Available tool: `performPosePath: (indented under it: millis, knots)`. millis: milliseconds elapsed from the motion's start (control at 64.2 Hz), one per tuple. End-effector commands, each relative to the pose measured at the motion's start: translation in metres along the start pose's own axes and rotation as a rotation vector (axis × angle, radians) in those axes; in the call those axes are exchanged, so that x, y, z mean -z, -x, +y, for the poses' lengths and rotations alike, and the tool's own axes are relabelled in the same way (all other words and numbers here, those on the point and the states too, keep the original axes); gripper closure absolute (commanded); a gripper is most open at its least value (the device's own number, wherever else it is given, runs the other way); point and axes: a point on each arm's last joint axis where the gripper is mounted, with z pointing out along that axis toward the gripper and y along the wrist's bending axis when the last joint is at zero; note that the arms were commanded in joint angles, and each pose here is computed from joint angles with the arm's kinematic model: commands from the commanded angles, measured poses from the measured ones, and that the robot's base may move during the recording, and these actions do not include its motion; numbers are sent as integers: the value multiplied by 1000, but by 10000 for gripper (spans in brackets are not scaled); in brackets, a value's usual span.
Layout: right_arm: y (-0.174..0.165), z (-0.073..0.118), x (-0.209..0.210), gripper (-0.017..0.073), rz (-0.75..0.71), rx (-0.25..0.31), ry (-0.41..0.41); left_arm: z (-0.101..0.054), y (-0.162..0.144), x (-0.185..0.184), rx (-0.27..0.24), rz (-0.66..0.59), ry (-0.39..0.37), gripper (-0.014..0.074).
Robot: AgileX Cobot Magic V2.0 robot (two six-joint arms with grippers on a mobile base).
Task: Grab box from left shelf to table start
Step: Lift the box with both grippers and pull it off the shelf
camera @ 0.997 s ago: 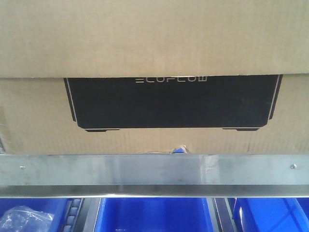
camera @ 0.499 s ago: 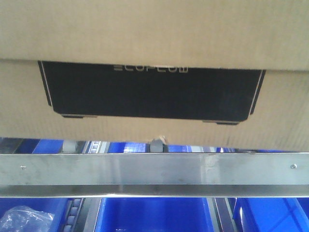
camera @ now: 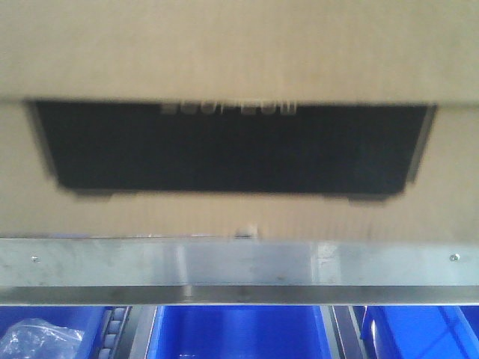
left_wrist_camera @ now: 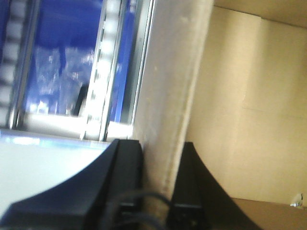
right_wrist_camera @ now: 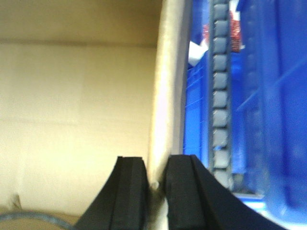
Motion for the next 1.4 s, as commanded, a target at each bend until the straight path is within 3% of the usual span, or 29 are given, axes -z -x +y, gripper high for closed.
performPosePath:
  millis: [0, 312, 748, 1387]
  knots:
    - [2, 5, 23, 504, -176, -12, 43, 2, -3, 34, 50, -199, -91, 696]
    - [-29, 5, 65, 504, -297, 0, 60, 21, -50, 55, 21, -349, -149, 696]
    - [-73, 6, 123, 504, -488, 24, 87, 47, -106, 120, 24, -657, -253, 696]
    - [-79, 6, 130, 504, -503, 31, 83, 53, -116, 134, 22, -721, -264, 696]
